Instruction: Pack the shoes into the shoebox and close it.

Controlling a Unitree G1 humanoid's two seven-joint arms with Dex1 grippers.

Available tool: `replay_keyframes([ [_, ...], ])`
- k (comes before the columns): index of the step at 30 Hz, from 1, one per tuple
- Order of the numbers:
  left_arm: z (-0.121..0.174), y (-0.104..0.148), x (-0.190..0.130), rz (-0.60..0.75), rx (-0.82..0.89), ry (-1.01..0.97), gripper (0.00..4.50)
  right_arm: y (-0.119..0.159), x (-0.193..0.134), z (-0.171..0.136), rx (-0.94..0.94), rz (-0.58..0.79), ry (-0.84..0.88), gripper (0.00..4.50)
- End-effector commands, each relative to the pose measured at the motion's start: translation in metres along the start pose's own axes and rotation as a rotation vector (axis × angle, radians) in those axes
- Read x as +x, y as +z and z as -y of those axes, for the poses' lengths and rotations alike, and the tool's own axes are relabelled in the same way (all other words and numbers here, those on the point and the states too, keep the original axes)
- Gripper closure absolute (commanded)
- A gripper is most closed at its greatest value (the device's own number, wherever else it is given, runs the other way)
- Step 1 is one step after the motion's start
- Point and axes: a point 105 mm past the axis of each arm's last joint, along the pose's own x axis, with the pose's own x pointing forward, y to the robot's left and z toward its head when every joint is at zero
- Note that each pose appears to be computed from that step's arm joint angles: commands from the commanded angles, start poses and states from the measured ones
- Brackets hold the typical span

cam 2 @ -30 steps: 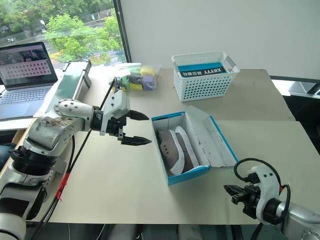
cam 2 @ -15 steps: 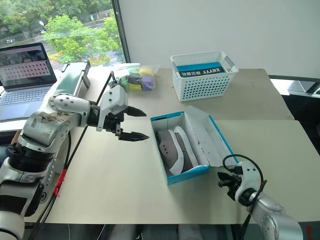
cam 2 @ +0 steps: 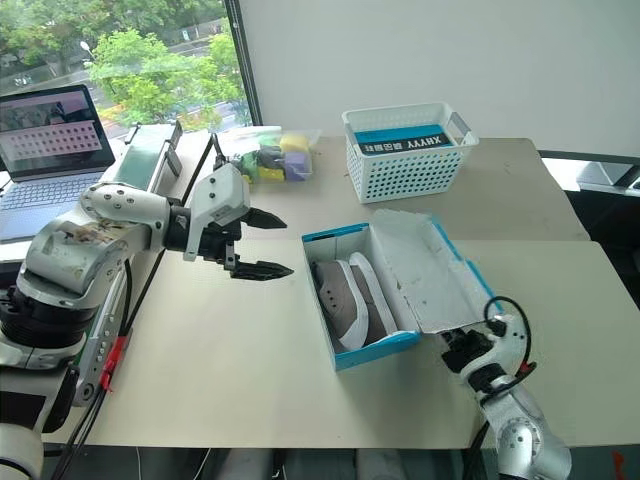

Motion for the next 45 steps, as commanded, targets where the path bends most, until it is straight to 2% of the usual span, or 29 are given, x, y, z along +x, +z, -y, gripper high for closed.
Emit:
replay_keyframes([
  [1,-0.007,0.016,-0.006,0.052,0.027,0.057,0.03,0.044,-0.007,-0.038,0.021,0.136,0.175,4.50],
  [7,-0.009,0.016,-0.005,0.053,0.030,0.067,0.03,0.051,-0.014,-0.094,0.036,0.083,0.405,4.50],
  [11,-0.009,0.015,-0.006,0.049,0.036,0.069,0.03,0.038,-0.019,-0.132,-0.037,-0.064,0.565,4.50],
  [18,-0.010,0.014,-0.007,0.051,0.039,0.089,0.03,-0.034,-0.007,-0.126,-0.321,-0.475,0.555,4.50],
  [23,-0.010,0.012,-0.009,0.051,0.024,0.111,0.03,-0.033,0.009,-0.120,-0.418,-0.505,0.552,4.50],
  [26,-0.007,0.009,-0.007,0.056,0.016,0.116,0.03,-0.048,0.019,-0.115,-0.620,-0.642,0.588,4.50],
  [28,-0.006,0.009,-0.006,0.059,0.015,0.118,0.03,-0.057,0.023,-0.111,-0.674,-0.702,0.611,4.50],
  [31,-0.006,0.008,-0.006,0.066,0.010,0.133,0.03,-0.057,0.039,-0.111,-0.749,-0.732,0.625,4.50],
  [35,-0.004,0.005,-0.008,0.070,-0.007,0.160,0.03,-0.044,0.052,-0.132,-0.852,-0.744,0.718,4.50],
  [38,-0.001,0.002,-0.008,0.069,-0.021,0.171,0.03,-0.037,0.065,-0.136,-0.947,-0.741,0.710,4.50],
  [42,0.002,0.000,-0.008,0.070,-0.031,0.184,0.03,-0.038,0.058,-0.142,-1.007,-0.791,0.764,4.50],
  [45,0.000,-0.005,-0.010,0.066,-0.044,0.211,0.03,-0.014,0.057,-0.155,-1.042,-0.699,0.769,4.50],
])
